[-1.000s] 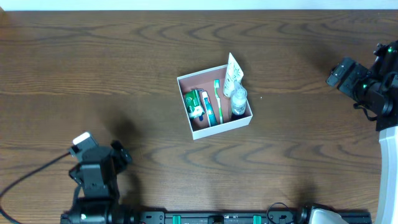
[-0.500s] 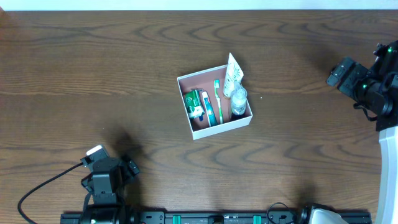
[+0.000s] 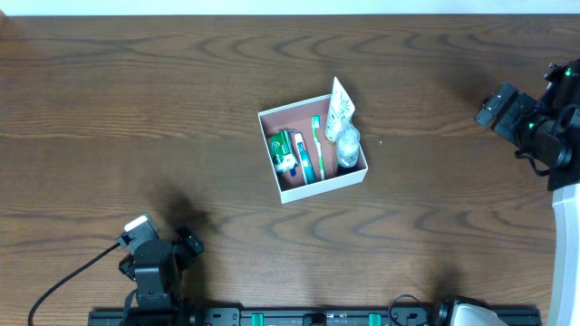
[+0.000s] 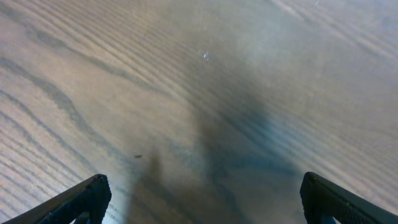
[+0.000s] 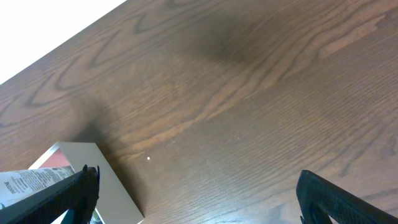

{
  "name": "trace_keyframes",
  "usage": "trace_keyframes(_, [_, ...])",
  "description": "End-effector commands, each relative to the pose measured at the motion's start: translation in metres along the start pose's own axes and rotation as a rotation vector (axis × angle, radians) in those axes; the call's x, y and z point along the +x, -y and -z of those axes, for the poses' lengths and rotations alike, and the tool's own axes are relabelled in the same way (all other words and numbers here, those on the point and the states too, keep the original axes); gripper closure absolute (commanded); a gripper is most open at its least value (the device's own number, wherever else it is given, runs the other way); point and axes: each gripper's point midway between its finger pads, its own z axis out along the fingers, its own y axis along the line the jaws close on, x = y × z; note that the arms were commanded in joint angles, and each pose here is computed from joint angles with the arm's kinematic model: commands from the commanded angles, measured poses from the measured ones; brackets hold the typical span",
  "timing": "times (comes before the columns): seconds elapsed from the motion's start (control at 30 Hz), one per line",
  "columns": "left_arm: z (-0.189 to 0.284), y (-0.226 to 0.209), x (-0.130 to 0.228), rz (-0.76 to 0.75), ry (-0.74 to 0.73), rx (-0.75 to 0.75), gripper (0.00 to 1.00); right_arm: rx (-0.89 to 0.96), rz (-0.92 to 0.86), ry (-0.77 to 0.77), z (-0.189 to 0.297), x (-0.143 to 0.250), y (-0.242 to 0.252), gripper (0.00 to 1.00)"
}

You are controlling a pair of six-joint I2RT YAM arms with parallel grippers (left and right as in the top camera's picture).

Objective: Pack container

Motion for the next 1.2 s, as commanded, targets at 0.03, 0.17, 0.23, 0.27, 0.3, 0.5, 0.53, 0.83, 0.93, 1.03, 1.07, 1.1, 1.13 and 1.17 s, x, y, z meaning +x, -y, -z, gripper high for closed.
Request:
trace_keyframes(0.03, [-0.001,0.000,0.001,-0.002,0.012,0.009,0.02,0.000,-0.013,0.000,0.000,-0.001,0.001,0.01])
trace_keyframes(0.17, [-0.001,0.000,0.001,-0.003,0.010,0.008,0.02,0.000,-0.013,-0.001,0.000,-0.001,0.001,0.01])
trace_keyframes(0.23, [-0.001,0.000,0.001,-0.003,0.009,0.008,0.02,0.000,-0.013,-0.001,0.000,-0.001,0.001,0.01])
trace_keyframes(0.27, [-0.001,0.000,0.001,-0.003,0.010,0.008,0.02,0.000,-0.013,-0.001,0.000,-0.001,0.001,0.01])
trace_keyframes(0.3, [-0.001,0.000,0.001,-0.003,0.010,0.008,0.02,0.000,-0.013,-0.001,0.000,-0.001,0.001,0.01])
trace_keyframes(0.5, [-0.001,0.000,0.001,-0.003,0.010,0.008,0.02,0.000,-0.013,-0.001,0.000,-0.001,0.001,0.01])
trace_keyframes(0.53, [-0.001,0.000,0.001,-0.003,0.010,0.008,0.02,0.000,-0.013,-0.001,0.000,-0.001,0.001,0.01])
trace_keyframes(0.83, [-0.001,0.000,0.001,-0.003,0.010,0.008,0.02,0.000,-0.013,-0.001,0.000,-0.001,0.001,0.01])
trace_keyframes(0.93, [-0.001,0.000,0.001,-0.003,0.010,0.008,0.02,0.001,-0.013,-0.003,0.000,-0.001,0.001,0.01])
trace_keyframes(1.03, [-0.001,0.000,0.001,-0.003,0.010,0.008,0.02,0.035,0.008,0.021,0.008,0.001,0.009,0.01])
trace_keyframes(1.07, [-0.001,0.000,0.001,-0.003,0.010,0.008,0.02,0.038,0.020,0.046,0.012,0.001,0.009,0.01])
trace_keyframes(1.1, [-0.001,0.000,0.001,-0.003,0.010,0.008,0.02,0.025,0.049,0.072,0.015,0.002,0.008,0.01])
trace_keyframes(1.13, [-0.001,0.000,0.001,-0.003,0.010,0.008,0.02,0.000,0.101,0.105,0.016,0.004,0.004,0.01])
trace_keyframes(1.17, [-0.001,0.000,0.001,-0.003,0.010,0.008,0.02,-0.032,0.166,0.133,0.016,0.010,-0.002,0.01])
